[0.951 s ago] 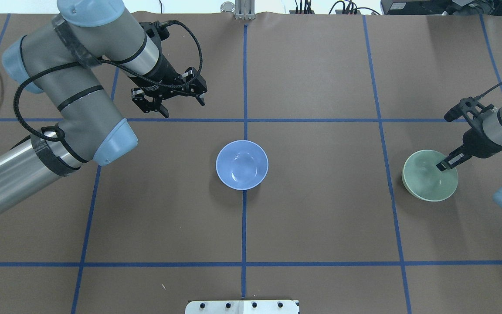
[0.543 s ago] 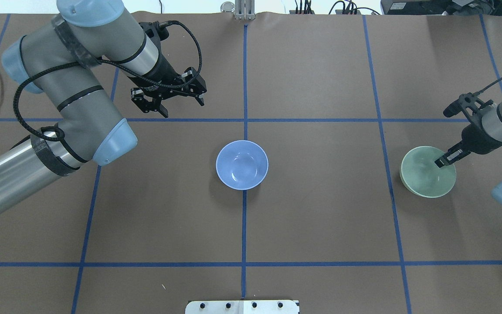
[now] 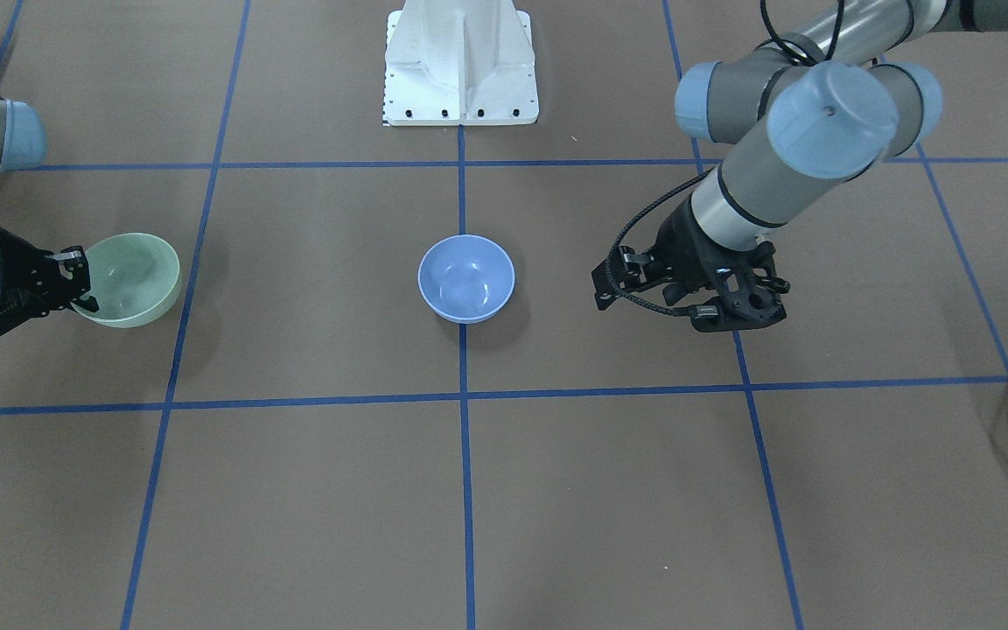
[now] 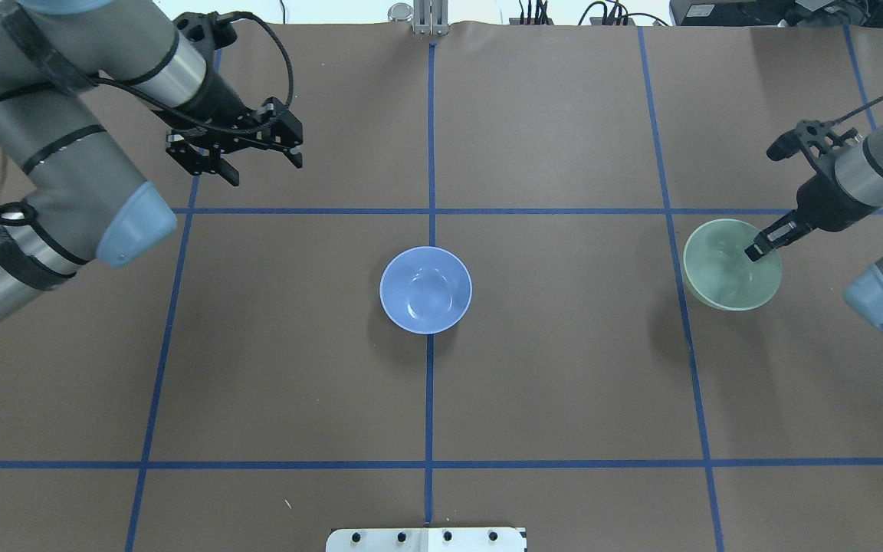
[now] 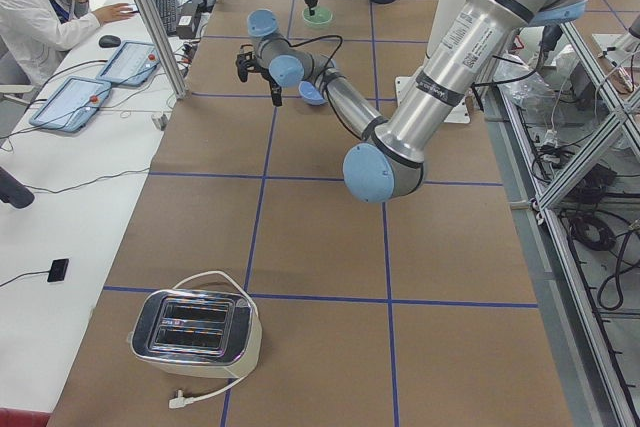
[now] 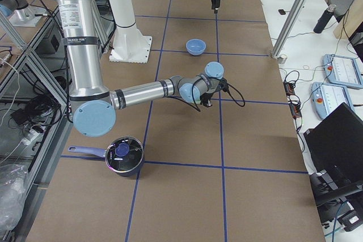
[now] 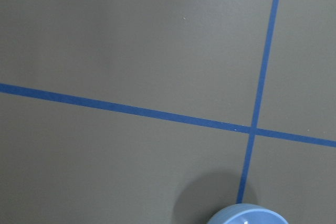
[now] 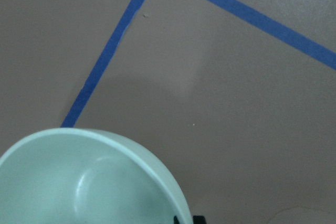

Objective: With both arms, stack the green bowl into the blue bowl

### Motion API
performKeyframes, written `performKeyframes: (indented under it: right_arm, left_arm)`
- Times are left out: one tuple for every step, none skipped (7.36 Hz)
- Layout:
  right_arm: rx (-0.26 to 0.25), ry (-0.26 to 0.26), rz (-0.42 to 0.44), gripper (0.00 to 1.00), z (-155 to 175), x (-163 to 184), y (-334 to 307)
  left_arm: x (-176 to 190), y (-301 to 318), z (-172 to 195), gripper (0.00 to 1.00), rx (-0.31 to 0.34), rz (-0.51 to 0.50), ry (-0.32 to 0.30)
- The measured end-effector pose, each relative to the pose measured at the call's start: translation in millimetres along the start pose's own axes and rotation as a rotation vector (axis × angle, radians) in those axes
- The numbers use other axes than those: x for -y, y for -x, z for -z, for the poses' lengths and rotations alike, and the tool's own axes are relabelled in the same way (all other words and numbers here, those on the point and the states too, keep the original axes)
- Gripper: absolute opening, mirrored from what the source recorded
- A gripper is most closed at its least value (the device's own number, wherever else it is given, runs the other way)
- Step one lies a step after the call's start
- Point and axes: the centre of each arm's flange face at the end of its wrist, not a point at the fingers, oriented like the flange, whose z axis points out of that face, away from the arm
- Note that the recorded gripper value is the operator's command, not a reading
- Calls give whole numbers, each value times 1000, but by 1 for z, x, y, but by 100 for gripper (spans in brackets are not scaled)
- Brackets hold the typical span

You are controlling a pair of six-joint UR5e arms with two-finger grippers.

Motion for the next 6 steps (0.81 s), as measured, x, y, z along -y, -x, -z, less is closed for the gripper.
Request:
performKeyframes:
  right_arm:
    - [10, -10, -40, 13, 13, 22, 21]
    - [22, -22, -89, 13, 24, 47, 48]
    - [38, -29, -134, 13, 29, 70, 80]
    - [57, -31, -171, 13, 29, 88, 114]
    - [73, -32, -205, 13, 25, 104, 150]
    - [78, -38, -241, 13, 19, 119, 187]
  left_arm:
    - [11, 27, 14, 96, 14, -34, -8]
    - [18, 50, 24, 96, 33, -71, -12]
    - [22, 70, 30, 96, 50, -106, -15]
    - [25, 91, 33, 96, 65, -139, -15]
    - [25, 114, 34, 96, 81, -173, -12]
    - [26, 135, 35, 96, 94, -201, -10]
